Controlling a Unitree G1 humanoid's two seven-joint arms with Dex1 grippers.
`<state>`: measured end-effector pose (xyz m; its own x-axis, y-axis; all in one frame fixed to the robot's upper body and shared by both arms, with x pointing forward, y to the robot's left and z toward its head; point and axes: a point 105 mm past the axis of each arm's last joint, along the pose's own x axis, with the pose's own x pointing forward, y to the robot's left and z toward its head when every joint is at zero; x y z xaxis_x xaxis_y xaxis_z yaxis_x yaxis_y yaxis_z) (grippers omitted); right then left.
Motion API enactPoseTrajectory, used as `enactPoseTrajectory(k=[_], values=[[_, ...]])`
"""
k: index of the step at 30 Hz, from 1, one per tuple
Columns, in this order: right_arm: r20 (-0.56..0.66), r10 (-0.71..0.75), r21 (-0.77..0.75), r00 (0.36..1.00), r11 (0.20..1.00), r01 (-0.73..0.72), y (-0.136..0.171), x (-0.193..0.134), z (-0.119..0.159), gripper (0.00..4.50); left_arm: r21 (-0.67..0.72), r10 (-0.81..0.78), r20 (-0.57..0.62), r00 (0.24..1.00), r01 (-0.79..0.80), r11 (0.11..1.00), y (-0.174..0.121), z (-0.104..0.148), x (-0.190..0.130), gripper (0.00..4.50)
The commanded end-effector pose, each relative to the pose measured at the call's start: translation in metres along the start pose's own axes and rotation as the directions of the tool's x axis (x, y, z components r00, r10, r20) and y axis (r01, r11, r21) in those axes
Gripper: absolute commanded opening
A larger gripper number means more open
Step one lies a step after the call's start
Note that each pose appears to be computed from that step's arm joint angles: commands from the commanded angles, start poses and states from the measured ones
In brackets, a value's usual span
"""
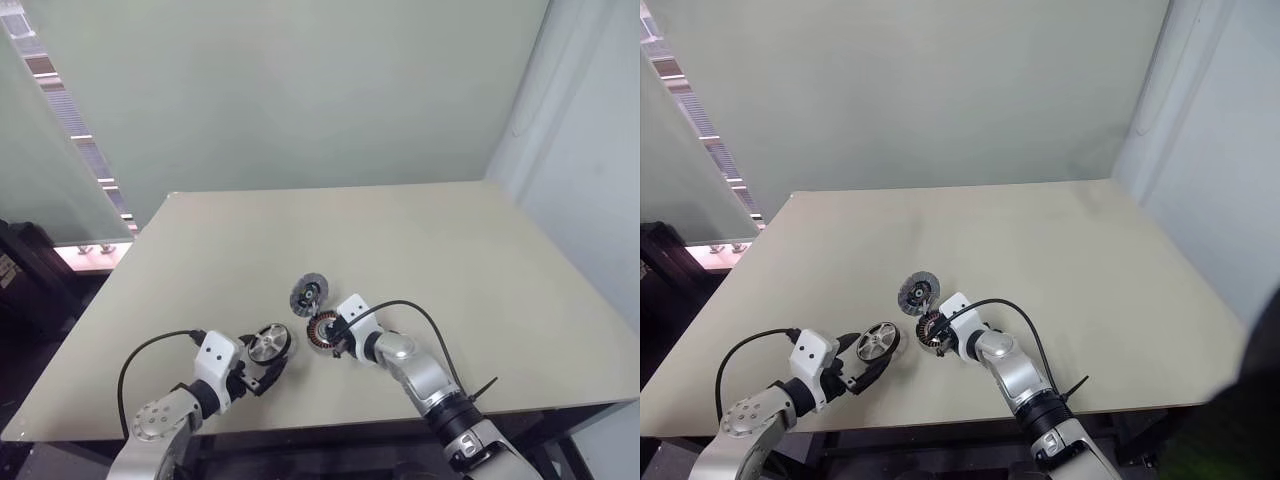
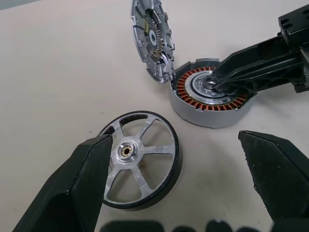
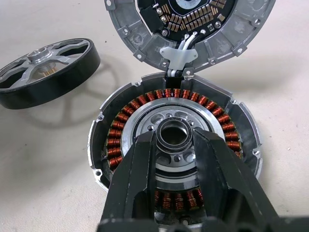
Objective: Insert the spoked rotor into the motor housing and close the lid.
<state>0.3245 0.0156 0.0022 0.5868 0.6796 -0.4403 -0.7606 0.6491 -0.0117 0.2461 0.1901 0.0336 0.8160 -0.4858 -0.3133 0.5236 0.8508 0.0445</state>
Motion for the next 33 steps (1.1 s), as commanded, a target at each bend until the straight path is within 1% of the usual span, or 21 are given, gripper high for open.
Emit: enactPoseTrajectory(k=[1,13,16,20,22,29,33], values=[[0.028,-0.016,-0.005,0.999,1.0,0.017,-0.003,-0.002,0.009,1.16,0.025,-0.001,0.036,0.999,0.0,1.0,0.001,0.01,0.001,4.5],[0.013,0.006,-0.002,1.0,1.0,-0.006,0.002,0.0,0.005,1.16,0.026,0.005,0.036,0.999,-0.006,1.0,0.001,0.01,0.001,4.5],[0.02,0.013,-0.004,1.0,1.0,-0.013,0.004,0.0,0.007,1.85,0.026,0.006,0.037,0.999,-0.007,1.0,0.001,0.01,0.001,4.5],[0.046,0.02,0.0,0.999,1.0,-0.02,0.005,-0.001,0.013,3.25,0.026,0.005,0.037,0.999,-0.005,1.0,0.001,0.01,0.001,4.5],[0.066,0.03,0.009,0.997,0.999,-0.031,0.007,-0.002,0.018,3.88,0.025,0.003,0.036,0.999,-0.004,1.0,0.0,0.009,0.001,4.5],[0.15,0.059,0.043,0.987,0.997,-0.066,0.012,-0.012,0.036,3.88,0.025,0.0,0.035,0.999,-0.001,1.0,0.0,0.009,0.002,4.5],[0.206,0.047,0.051,0.977,0.997,-0.059,0.007,-0.02,0.047,3.88,0.025,-0.002,0.038,0.999,0.001,1.0,0.0,0.01,0.002,4.5]])
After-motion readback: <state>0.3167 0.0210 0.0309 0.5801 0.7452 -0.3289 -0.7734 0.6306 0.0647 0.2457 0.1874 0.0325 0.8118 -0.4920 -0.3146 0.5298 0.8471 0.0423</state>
